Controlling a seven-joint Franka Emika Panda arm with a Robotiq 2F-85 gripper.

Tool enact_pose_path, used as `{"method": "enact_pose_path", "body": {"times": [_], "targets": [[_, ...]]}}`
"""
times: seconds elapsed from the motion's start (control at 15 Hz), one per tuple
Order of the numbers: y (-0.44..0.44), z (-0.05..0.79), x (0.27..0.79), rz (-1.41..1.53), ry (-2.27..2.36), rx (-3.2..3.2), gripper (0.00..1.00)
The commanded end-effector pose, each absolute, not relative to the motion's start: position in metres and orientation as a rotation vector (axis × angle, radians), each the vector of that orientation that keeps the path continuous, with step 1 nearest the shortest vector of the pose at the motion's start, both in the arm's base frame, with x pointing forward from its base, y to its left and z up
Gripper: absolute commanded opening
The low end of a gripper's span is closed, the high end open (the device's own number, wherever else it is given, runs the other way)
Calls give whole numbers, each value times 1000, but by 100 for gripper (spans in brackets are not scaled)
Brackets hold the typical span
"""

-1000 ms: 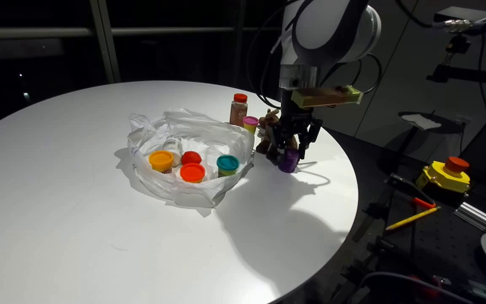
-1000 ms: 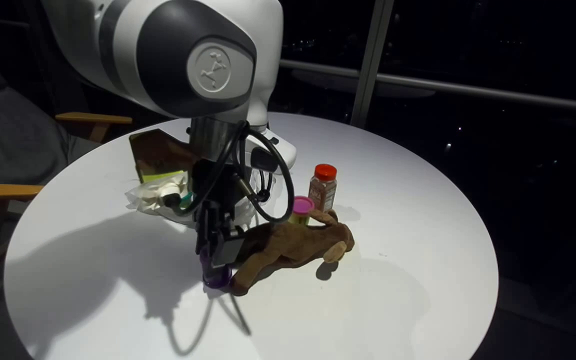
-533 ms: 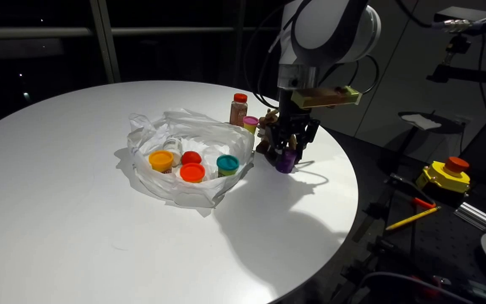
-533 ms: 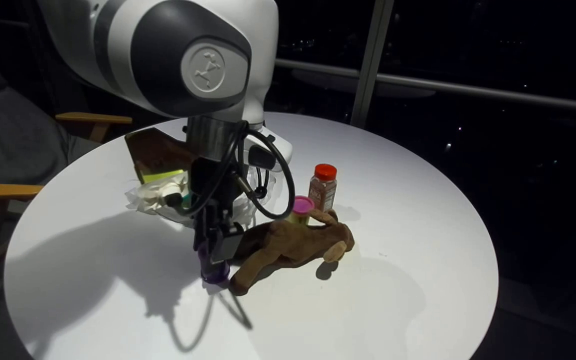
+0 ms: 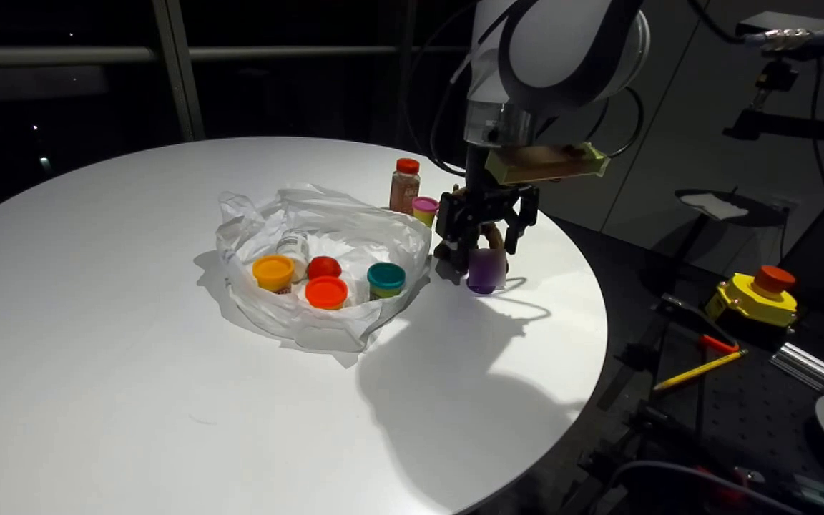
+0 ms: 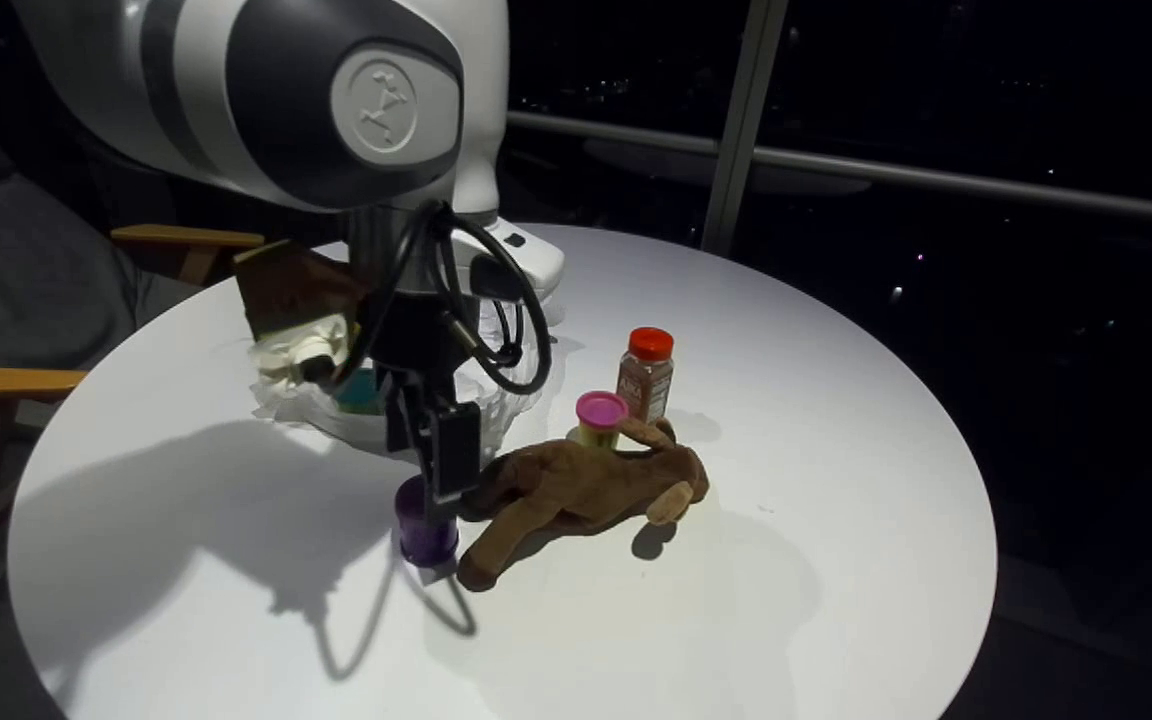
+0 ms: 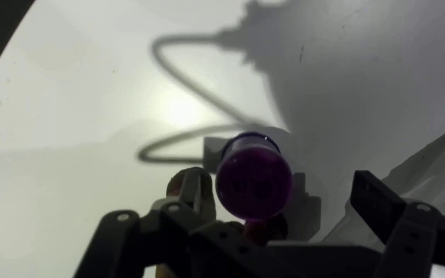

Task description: Remove all the objects from the plastic bag and put them on the table

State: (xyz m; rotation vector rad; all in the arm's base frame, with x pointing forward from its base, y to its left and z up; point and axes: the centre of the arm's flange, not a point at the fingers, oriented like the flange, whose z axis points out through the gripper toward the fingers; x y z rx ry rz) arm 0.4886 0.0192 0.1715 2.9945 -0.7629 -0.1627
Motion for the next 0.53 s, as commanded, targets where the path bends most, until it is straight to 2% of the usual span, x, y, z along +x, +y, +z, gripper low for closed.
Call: {"method": "enact_pose_path", "body": {"times": [0.0, 0.47], "targets": [[41, 221, 490, 8, -783, 2936, 100], [79, 253, 551, 121, -588, 2936, 100]]}}
